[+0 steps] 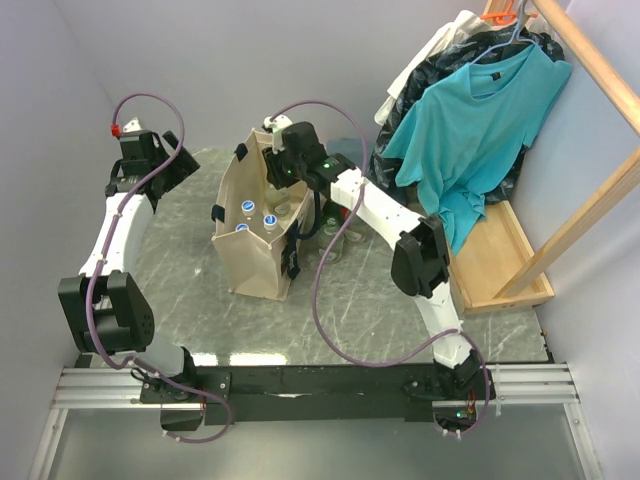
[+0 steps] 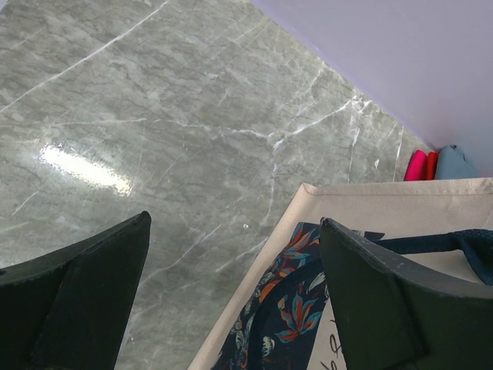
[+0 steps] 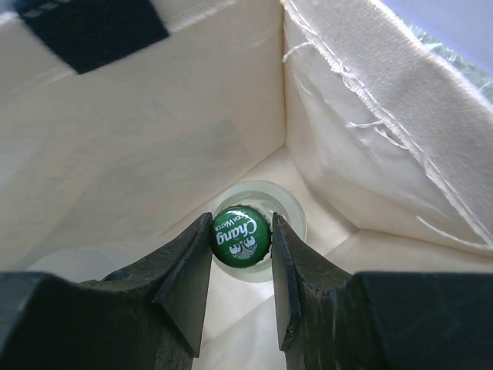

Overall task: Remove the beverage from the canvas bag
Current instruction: Take out the drink from the canvas bag.

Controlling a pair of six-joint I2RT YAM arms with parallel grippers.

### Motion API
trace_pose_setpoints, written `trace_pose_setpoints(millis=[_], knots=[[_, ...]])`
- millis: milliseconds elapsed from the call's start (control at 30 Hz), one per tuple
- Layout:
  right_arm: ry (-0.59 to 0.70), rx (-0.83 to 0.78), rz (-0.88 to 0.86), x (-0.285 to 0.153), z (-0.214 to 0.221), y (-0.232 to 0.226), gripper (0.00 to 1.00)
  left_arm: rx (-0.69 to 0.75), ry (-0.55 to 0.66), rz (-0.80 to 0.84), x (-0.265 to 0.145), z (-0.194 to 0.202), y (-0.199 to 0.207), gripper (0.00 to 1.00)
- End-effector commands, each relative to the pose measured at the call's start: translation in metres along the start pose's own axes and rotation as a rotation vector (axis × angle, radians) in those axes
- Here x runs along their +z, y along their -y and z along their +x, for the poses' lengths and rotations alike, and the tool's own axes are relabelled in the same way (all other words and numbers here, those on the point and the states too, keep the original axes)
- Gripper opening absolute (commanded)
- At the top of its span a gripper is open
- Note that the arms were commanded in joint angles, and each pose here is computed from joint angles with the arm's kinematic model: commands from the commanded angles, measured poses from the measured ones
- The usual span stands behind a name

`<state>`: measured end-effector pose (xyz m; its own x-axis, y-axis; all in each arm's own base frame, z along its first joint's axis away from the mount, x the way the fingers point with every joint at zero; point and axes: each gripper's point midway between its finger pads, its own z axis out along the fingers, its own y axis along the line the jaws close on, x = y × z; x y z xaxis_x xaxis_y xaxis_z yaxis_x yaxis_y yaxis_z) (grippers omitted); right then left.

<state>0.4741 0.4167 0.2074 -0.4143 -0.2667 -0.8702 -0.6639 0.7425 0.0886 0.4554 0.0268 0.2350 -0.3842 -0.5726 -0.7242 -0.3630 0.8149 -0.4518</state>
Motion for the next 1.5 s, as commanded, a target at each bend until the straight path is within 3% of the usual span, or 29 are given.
trace_pose_setpoints(millis=[0, 1467], knots=[[0.382, -0.048, -0.034, -0.094, -0.138, -0.023, 0.00, 0.000, 0.051, 0.053, -0.014, -0.013, 0.011, 0.96], [0.541, -0.164, -0.019, -0.216, -0.176, -0.066, 0.00, 0.003, 0.075, 0.123, -0.030, -0.014, 0.029, 0.96]])
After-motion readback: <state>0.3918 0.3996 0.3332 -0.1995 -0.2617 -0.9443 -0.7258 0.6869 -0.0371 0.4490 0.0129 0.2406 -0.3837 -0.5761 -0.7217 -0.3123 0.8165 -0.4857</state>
